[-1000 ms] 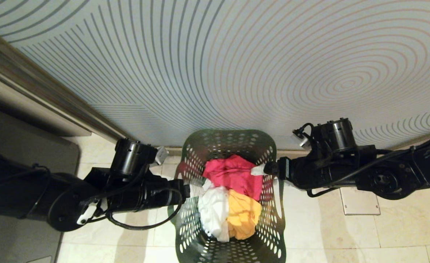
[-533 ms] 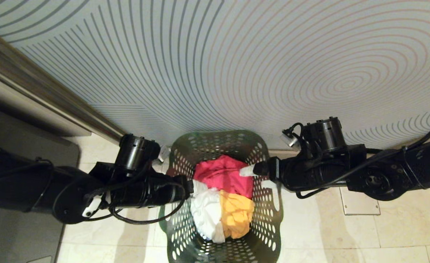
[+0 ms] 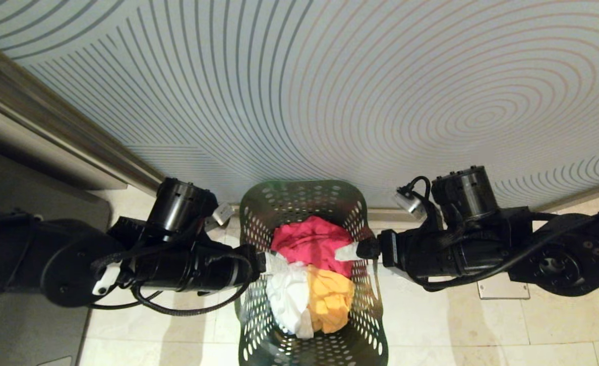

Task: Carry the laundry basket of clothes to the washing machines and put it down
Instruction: Pick up the clothes basket and put it beside the washing machine

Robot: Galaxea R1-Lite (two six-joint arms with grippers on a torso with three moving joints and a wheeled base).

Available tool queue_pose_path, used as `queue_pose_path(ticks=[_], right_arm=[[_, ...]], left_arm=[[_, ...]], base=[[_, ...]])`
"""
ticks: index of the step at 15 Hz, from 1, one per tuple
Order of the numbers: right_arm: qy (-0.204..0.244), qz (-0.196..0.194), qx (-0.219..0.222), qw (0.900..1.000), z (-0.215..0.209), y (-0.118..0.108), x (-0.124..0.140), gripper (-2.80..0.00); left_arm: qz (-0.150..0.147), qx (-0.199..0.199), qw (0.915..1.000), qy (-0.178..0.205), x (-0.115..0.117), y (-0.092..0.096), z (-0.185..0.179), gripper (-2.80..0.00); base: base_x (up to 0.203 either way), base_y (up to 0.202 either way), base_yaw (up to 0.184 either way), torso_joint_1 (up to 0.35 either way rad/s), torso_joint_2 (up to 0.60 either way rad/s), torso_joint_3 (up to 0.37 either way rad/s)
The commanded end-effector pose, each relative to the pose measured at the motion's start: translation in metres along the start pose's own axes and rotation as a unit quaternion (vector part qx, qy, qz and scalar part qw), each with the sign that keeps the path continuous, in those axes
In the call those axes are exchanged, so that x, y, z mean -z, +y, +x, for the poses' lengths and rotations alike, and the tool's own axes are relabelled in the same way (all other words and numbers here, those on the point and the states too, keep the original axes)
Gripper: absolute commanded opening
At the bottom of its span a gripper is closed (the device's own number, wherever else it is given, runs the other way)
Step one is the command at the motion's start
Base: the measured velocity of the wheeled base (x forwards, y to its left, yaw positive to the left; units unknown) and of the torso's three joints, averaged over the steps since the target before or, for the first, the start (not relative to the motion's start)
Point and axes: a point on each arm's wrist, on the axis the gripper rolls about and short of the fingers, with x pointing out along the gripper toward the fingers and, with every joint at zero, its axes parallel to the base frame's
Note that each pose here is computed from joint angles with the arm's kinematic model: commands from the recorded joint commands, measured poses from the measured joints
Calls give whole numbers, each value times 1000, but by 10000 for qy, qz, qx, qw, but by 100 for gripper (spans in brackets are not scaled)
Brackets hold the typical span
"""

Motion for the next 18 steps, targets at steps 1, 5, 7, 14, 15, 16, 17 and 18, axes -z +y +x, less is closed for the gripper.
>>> queue_pose_path(ticks=[1,5,7,14,15,16,17,18], right_arm=[[31,-15,-36,10000,16,-13,10,0],[-78,-76,-84,9999,37,-27,11,0],[-56,-59,-58,9999,38,-28,12,0],[-107,-21,106,9999,39,-32,14,0],[-96,-15,113,9999,39,-32,14,0],[-86,-15,114,9999,40,-32,15,0],[-86,-14,114,9999,40,-32,15,0],[-86,-15,114,9999,40,-32,15,0]], left_arm=[[-65,-43,9999,135,4,2,8,0],[-64,-90,9992,389,11,1,26,0],[-126,-119,9987,478,14,1,31,0],[-503,203,9981,283,17,-11,51,0],[-502,166,9980,339,19,-10,54,0],[-498,110,9980,376,22,-8,57,0],[-500,97,9979,400,23,-8,58,0],[-501,63,9977,444,24,-6,61,0]], base=[[0,0,0,0,0,0],[0,0,0,0,0,0],[0,0,0,0,0,0],[0,0,0,0,0,0],[0,0,0,0,0,0],[0,0,0,0,0,0],[0,0,0,0,0,0],[0,0,0,0,0,0]])
